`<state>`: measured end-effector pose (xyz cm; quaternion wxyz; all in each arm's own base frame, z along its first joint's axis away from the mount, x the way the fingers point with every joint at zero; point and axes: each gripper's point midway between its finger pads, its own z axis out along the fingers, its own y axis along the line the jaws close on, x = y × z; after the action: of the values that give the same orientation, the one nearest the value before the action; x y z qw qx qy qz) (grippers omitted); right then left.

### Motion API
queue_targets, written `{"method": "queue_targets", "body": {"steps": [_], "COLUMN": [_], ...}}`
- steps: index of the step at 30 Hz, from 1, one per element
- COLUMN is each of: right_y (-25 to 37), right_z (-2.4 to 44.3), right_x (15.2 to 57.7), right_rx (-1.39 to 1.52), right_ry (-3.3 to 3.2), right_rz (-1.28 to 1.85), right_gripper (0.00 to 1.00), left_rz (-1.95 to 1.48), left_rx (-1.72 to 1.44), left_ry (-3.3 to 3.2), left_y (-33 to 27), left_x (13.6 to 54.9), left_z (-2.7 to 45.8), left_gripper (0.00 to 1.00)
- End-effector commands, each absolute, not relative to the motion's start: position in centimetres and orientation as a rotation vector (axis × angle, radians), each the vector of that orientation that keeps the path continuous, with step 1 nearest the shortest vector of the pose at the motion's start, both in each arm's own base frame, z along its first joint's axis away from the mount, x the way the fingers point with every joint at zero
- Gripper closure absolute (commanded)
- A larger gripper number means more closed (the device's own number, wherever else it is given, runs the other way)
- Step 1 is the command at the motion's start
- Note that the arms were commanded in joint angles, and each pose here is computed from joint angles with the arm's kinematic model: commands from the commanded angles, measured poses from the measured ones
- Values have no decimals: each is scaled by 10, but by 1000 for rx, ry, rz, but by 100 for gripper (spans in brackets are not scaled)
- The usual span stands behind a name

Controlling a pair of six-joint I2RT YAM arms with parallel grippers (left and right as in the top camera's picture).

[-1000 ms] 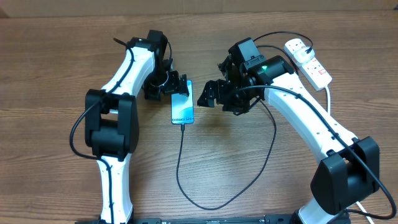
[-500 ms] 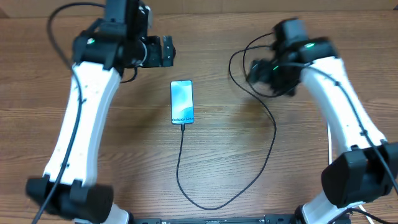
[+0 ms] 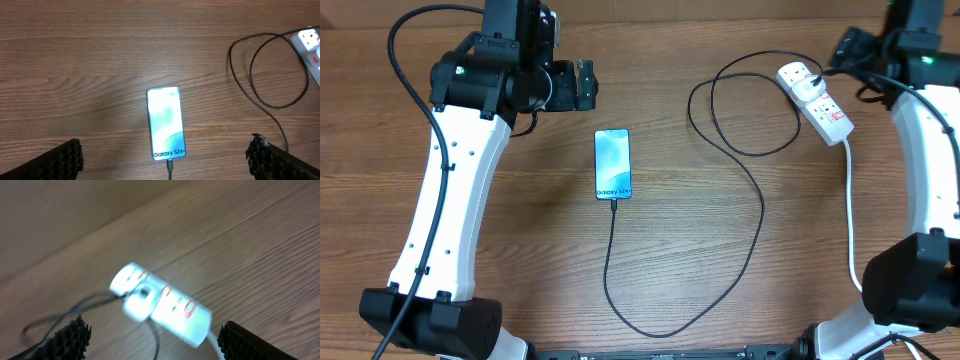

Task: Plug charger to phone and switch on socket
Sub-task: 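Raise the left arm and move the right gripper to the power strip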

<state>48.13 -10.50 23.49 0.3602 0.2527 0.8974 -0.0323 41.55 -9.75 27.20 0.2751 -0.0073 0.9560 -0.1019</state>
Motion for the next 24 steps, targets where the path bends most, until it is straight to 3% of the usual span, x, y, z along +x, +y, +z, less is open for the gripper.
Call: {"method": "queue_targets", "body": {"steps": [1, 4, 7, 10, 24], "right_y": [-136, -155, -162, -165, -183], "right_z": [220, 213, 198, 176, 84], "right_x": [480, 487, 500, 511, 519], "right_rx": [712, 724, 551, 449, 496], "right_ry": [2291, 2262, 2307, 2350, 2478], "right_rz": [-154, -173, -250, -294, -401], "right_gripper": [10, 6, 7, 0, 0], "left_rz": [-255, -255, -255, -256, -255], "left_rx": [-29, -29, -29, -29, -29], "left_ry": [2578, 2578, 2578, 2578, 2578], "left_y": [-95, -95, -95, -95, -95], "left_x": [417, 417, 417, 417, 417], "left_z": [268, 268, 268, 268, 268], "left_gripper": [0, 0, 0, 0, 0]}}
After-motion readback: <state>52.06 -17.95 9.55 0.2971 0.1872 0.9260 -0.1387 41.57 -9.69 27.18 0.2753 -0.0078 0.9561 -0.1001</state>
